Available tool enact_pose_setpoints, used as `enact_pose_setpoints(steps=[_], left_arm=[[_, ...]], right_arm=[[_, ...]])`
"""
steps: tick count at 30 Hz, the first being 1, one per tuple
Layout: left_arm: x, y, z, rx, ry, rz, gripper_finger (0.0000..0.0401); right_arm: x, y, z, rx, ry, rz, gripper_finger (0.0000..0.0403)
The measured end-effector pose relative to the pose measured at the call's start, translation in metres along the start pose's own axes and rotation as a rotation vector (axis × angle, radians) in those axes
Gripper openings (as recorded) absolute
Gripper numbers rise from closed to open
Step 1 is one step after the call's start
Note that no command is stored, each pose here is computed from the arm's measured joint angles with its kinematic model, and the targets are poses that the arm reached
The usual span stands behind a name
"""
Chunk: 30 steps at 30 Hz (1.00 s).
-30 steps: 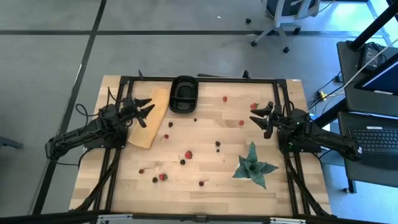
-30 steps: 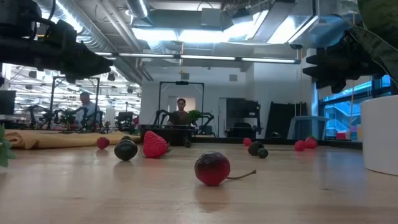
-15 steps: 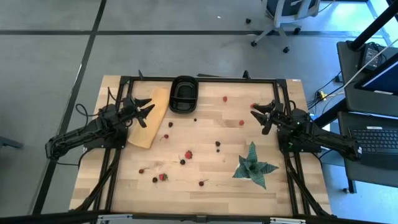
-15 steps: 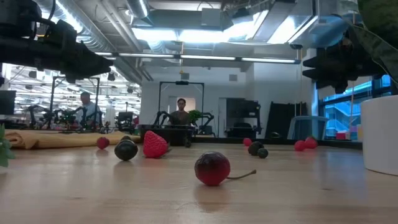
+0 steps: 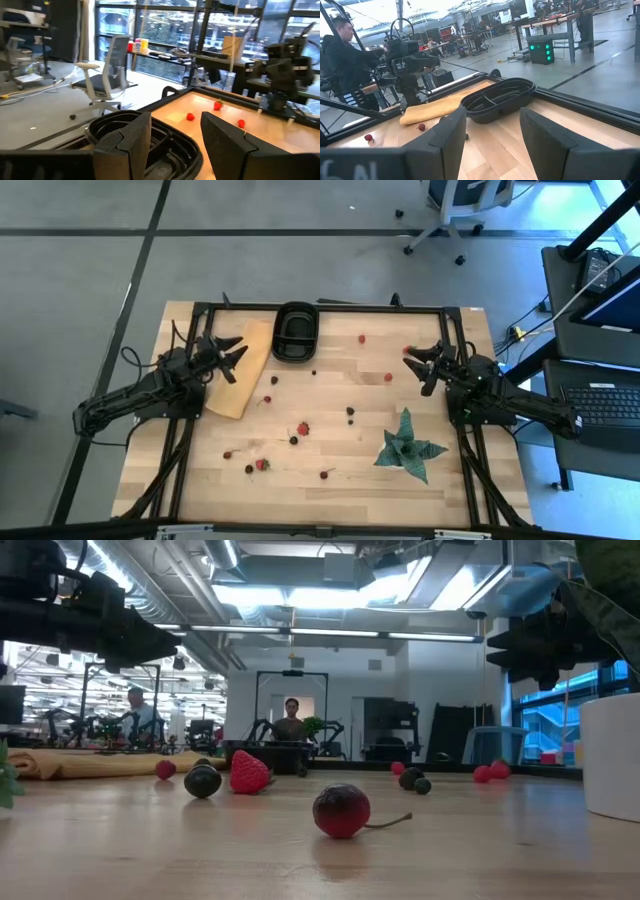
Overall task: Pick and placing Produce into tupperware
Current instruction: Put the top blackberry into the black bin
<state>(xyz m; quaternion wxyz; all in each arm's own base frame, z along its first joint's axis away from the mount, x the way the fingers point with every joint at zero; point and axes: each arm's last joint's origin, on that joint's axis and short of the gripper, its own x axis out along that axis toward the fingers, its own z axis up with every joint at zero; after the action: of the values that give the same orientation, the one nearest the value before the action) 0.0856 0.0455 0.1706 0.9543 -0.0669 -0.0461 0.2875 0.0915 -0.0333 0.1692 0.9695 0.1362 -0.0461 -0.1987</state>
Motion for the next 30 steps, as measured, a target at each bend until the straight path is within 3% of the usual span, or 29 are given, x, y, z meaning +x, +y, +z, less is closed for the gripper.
enact_pose_setpoints(steps=[7,13,21,25,30], left_arm=[[0.000,-0.007,0.022,-0.001,-0.016,-0.096,0.0166],[0.013,-0.020,0.059,0.159,0.075,-0.146,0.0166],[0.055,-0.040,0.080,0.132,0.406,-0.142,0.0166],[0.079,-0.048,0.077,0.089,0.614,-0.080,0.0166],[0.109,-0.058,0.077,-0.008,0.770,0.038,0.0166]], right_arm=[[0.000,0.000,0.000,-0.003,-0.003,-0.013,0.0188],[0.000,0.000,0.000,-0.003,-0.004,-0.013,0.0188],[0.000,0.000,0.000,-0.003,-0.004,-0.013,0.0188],[0.000,0.000,0.000,-0.001,-0.004,-0.013,0.0188],[0.000,0.000,0.000,0.002,-0.004,-0.012,0.0188]])
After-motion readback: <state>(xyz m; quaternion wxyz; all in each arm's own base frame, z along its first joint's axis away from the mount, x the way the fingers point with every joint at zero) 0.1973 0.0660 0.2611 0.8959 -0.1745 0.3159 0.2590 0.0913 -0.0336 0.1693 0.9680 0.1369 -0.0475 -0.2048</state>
